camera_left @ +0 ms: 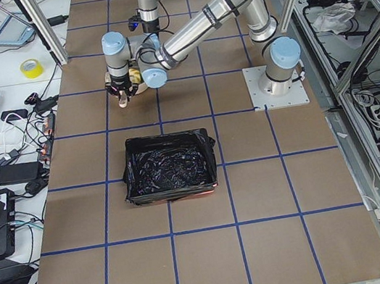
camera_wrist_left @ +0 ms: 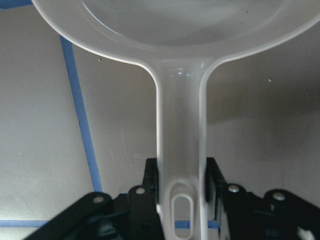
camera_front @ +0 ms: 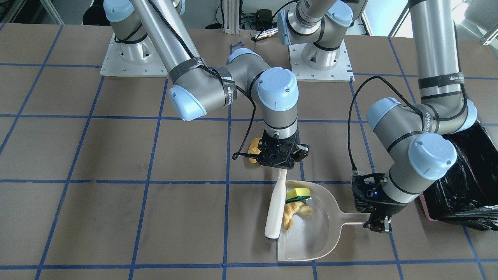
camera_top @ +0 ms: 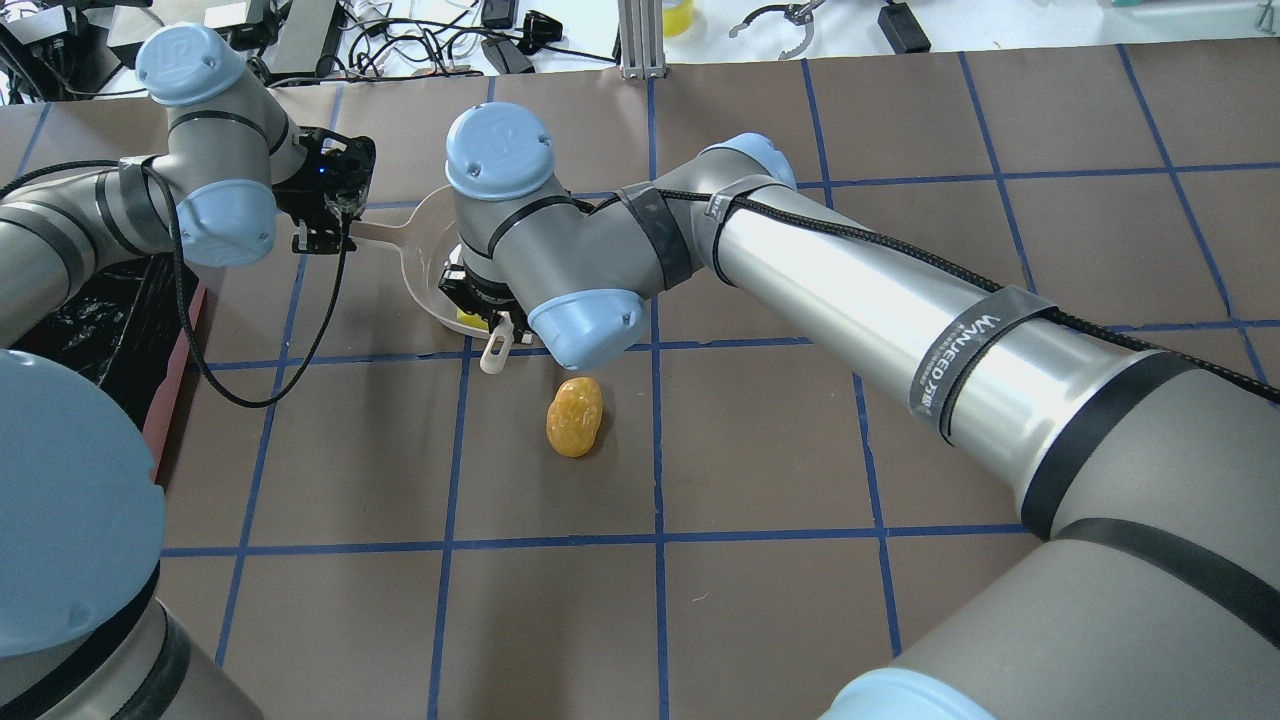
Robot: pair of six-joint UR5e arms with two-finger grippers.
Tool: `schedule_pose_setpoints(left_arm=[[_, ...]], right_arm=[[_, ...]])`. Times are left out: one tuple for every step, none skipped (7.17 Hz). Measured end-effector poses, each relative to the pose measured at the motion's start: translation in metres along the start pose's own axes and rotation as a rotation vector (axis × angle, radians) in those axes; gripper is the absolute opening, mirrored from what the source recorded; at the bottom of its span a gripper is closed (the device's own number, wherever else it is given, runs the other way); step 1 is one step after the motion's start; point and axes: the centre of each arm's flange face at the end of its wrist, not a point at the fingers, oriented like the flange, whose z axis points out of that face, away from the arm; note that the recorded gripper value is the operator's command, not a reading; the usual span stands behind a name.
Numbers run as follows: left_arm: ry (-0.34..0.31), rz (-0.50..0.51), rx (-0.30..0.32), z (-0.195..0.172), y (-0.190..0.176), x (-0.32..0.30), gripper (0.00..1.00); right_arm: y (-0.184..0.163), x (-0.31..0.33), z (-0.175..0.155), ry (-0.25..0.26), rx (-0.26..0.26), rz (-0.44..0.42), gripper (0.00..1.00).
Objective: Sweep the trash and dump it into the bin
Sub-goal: 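Sweep the sponge and pastry into the dustpan with the right gripper's brush, then sweep the yellow potato into the dustpan with the brush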
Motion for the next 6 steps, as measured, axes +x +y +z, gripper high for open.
schedule_pose_setpoints(left_arm=[[-0.004, -0.005, -0.002, -0.004, 0.009, 0.002, 0.0], [-0.006, -0.013, -0.005, -0.012, 0.02, 0.006, 0.0], [-0.002, -0.022, -0.006, -0.021, 0.027, 0.016, 0.0], [0.01, -0.027, -0.003, -0.029, 0.025, 0.034, 0.0], [0.03, -0.029, 0.004, -0.035, 0.015, 0.063, 0.0], [0.046, -0.023, 0.007, -0.039, 0.004, 0.094, 0.0]], right_arm=[[-0.003, 0.012, -0.021, 0.041, 0.004, -0.006, 0.0], [-0.004, 0.028, -0.053, 0.087, 0.001, -0.007, 0.0], [-0.002, 0.048, -0.088, 0.123, -0.014, -0.013, 0.0], [0.006, 0.069, -0.112, 0.149, -0.033, -0.023, 0.0], [0.021, 0.093, -0.122, 0.167, -0.049, -0.036, 0.0], [0.042, 0.114, -0.124, 0.178, -0.061, -0.042, 0.0]])
